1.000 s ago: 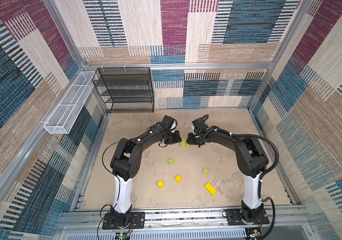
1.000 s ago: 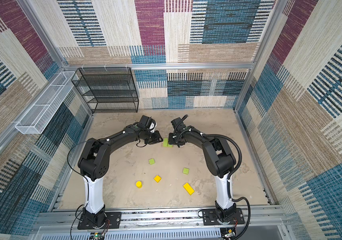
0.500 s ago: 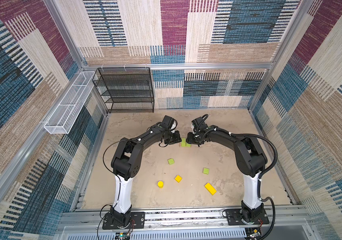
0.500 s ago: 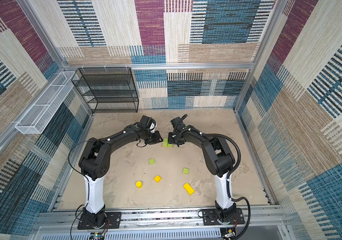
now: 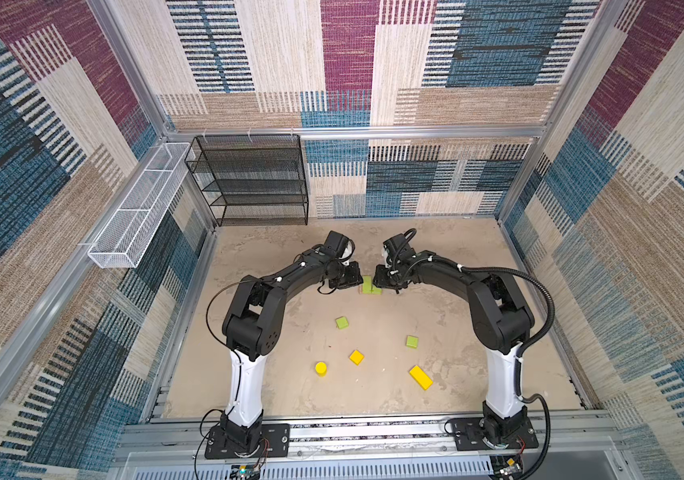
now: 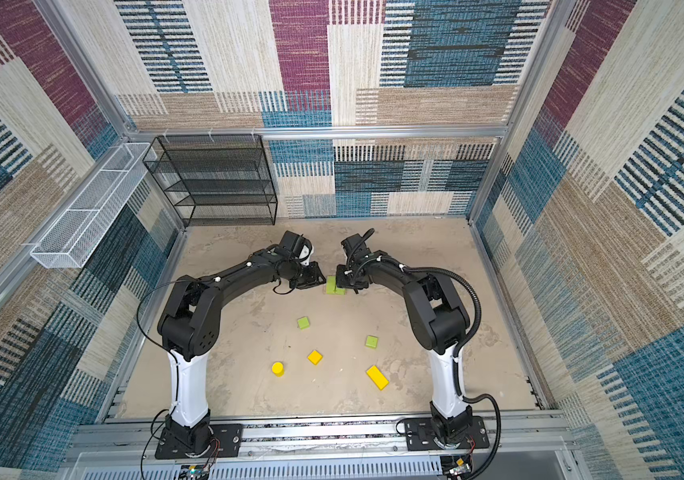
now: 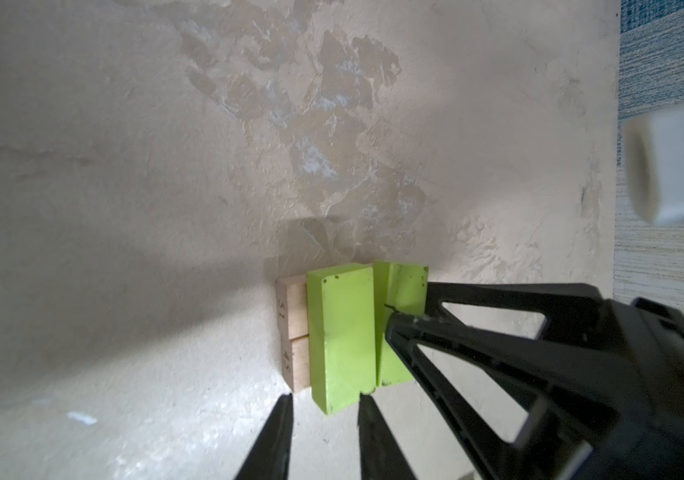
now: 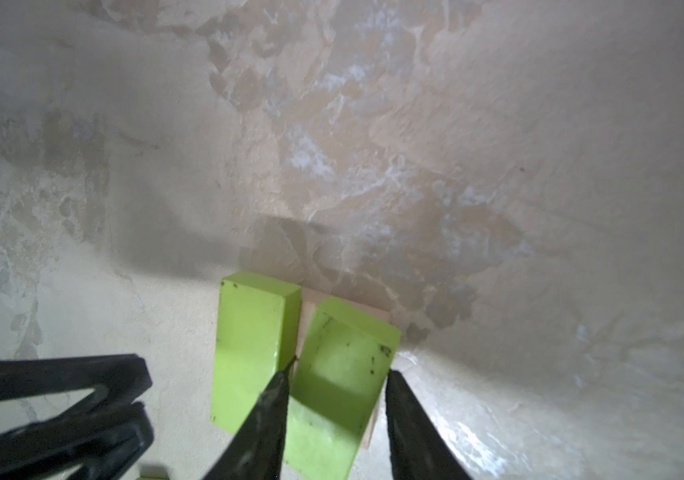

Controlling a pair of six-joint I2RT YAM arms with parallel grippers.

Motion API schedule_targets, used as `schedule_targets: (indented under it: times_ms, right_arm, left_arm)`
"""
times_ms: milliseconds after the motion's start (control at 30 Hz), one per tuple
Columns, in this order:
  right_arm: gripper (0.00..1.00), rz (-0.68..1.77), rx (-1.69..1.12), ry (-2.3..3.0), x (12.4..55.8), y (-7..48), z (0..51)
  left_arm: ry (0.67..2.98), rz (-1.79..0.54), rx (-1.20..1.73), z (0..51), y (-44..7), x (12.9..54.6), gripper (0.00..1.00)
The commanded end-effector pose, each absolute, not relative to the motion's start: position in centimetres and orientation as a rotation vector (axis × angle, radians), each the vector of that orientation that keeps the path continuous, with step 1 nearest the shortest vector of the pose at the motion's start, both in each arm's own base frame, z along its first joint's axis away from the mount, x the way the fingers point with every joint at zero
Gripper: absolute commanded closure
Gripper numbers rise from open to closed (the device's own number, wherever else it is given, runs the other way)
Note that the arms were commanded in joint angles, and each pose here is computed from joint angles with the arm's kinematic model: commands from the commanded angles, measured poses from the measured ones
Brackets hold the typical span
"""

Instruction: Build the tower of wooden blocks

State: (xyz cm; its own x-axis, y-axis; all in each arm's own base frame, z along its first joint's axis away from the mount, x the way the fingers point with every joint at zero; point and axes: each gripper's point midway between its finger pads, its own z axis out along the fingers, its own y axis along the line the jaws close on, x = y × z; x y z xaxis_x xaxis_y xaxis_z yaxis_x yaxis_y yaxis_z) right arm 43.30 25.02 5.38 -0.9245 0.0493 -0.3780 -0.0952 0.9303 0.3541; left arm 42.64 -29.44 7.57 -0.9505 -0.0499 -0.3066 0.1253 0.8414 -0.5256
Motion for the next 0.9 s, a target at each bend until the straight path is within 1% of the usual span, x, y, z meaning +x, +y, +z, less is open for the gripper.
schedule_targets:
  times_ms: [0,167,233,433,600,867]
  right_arm:
    - [0.60,0.556,-0.036,2.671,43.88,25.61,6.03]
    - [0.60,0.561,-0.037,2.667,43.97,25.69,6.19]
    - [0.62,0.564,-0.036,2.669,43.94,25.73,6.13]
    - [0.64,0.580,-0.036,2.671,43.89,25.92,6.09]
    - [0.64,0.578,-0.032,2.668,43.91,25.87,6.22]
    - [0.60,0.574,-0.026,2.656,43.84,25.68,6.99]
  left_arm:
    - [2.706,-0.826,0.048,7.96,-29.71,42.77,0.68]
    - [2.708,-0.829,0.049,7.87,-29.76,42.77,0.69]
    - [2.709,-0.829,0.049,7.82,-29.76,42.77,0.69]
    - [2.707,-0.834,0.048,7.90,-29.83,42.80,0.70]
    - [2.708,-0.840,0.050,7.87,-29.96,42.74,0.72]
    - [2.705,-0.850,0.056,7.99,-30.21,42.77,0.72]
